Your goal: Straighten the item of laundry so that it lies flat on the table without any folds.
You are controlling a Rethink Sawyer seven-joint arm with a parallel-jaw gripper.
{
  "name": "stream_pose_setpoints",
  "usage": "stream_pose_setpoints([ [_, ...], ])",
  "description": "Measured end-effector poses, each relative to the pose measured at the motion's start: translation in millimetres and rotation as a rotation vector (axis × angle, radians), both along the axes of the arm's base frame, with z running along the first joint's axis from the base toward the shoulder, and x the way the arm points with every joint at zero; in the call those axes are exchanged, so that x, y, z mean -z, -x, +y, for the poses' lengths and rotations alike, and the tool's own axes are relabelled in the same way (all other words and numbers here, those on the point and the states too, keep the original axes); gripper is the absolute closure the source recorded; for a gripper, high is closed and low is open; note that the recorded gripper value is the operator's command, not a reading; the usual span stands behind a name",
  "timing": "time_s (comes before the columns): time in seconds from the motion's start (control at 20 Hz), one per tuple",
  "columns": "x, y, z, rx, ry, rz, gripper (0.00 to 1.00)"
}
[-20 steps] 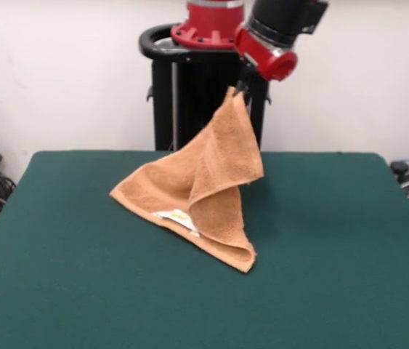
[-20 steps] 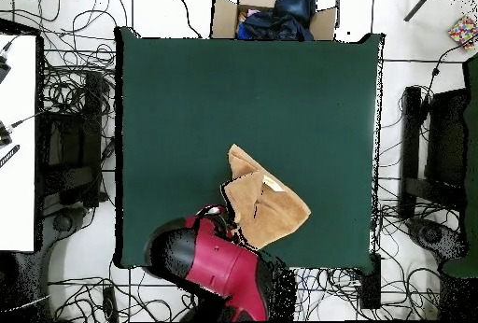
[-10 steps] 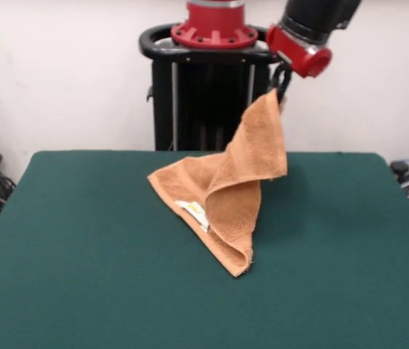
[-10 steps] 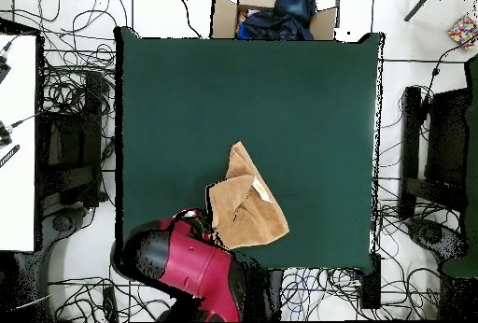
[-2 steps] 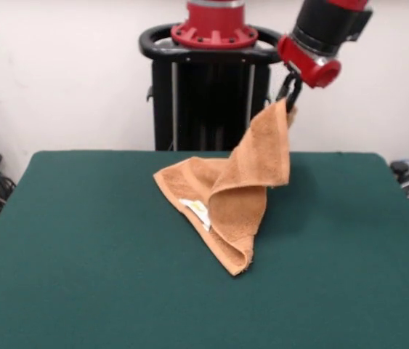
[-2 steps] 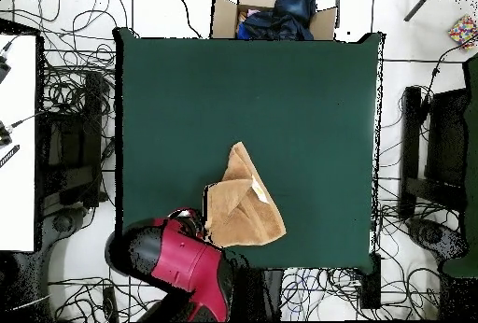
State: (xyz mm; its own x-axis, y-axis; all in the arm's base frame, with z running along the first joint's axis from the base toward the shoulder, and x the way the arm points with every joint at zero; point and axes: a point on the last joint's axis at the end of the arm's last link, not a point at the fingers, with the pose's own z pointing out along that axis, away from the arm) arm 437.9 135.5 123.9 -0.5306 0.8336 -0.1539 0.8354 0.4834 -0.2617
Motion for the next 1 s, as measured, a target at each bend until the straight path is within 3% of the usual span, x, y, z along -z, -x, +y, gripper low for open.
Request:
stream_pose_setpoints([
  [0.6,5,-6.0,2,0.066,-0.018,-0.006,0.00],
  [1.0,2,-24.1,13,0.099,-0.037,-0.045,0.00],
])
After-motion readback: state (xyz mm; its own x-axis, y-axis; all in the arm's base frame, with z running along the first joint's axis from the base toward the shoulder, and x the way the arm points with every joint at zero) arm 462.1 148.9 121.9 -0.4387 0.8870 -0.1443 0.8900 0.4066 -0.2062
